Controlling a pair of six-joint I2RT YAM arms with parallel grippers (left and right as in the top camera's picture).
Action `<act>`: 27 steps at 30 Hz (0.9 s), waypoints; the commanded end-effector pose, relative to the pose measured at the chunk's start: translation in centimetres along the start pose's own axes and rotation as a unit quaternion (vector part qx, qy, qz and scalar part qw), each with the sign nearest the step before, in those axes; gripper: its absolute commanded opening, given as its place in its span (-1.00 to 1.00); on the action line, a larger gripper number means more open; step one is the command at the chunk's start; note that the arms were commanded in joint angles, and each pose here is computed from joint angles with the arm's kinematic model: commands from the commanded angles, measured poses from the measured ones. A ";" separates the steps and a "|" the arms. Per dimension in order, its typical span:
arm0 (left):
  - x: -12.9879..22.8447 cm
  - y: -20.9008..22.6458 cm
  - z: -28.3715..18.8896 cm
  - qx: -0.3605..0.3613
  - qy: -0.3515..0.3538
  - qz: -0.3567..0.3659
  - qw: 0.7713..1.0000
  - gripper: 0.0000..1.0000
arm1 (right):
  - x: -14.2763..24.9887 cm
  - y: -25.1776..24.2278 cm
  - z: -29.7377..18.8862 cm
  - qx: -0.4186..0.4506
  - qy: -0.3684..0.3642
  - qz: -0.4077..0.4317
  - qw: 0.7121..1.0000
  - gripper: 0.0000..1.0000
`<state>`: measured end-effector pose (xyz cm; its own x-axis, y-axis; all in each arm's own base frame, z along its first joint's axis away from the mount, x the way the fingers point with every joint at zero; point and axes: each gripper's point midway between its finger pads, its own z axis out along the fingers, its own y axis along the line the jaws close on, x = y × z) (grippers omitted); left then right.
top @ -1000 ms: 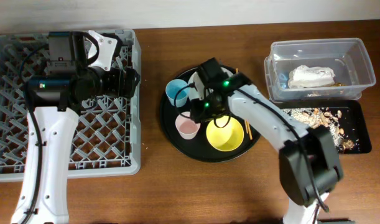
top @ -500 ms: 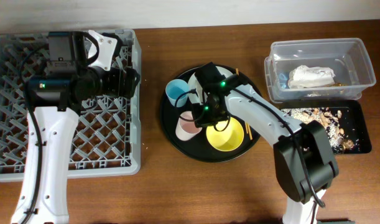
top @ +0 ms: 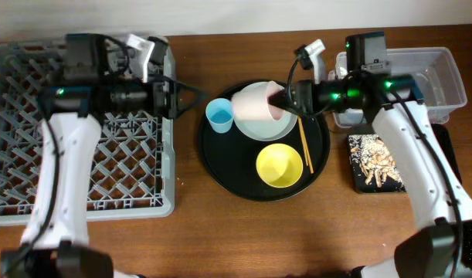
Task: Sort waste into correct bins and load items into the dishwasher rack
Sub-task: 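Lift the pink cup and hand it to the left gripper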
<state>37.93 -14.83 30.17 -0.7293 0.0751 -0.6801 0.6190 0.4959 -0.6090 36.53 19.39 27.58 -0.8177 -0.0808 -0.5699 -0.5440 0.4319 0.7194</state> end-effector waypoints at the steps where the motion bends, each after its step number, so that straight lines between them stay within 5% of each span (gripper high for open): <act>1: -1.1 -4.0 0.1 0.244 -0.026 -0.045 0.968 0.99 | -0.2 3.6 0.0 -0.125 -0.007 -0.047 0.991 -0.92; 17: 1.2 -5.2 5.0 0.296 0.042 -0.113 0.948 0.95 | -2.2 2.7 5.2 0.003 -0.026 -0.068 0.997 -0.92; 22: 1.4 -5.7 5.3 0.300 0.048 -0.114 0.946 0.49 | -3.1 1.7 5.5 0.026 -0.043 -0.069 0.996 -0.92; 27: 1.7 -6.4 5.8 0.306 0.057 -0.110 0.944 0.44 | -2.9 -0.1 6.7 0.031 -0.034 -0.057 0.997 -0.92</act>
<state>35.32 -21.53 30.23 -0.8663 0.1032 -0.4888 0.4851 -0.0601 -0.8724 38.35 25.61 29.03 -0.7121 -0.0813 -0.6973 -0.6633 0.4034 0.6303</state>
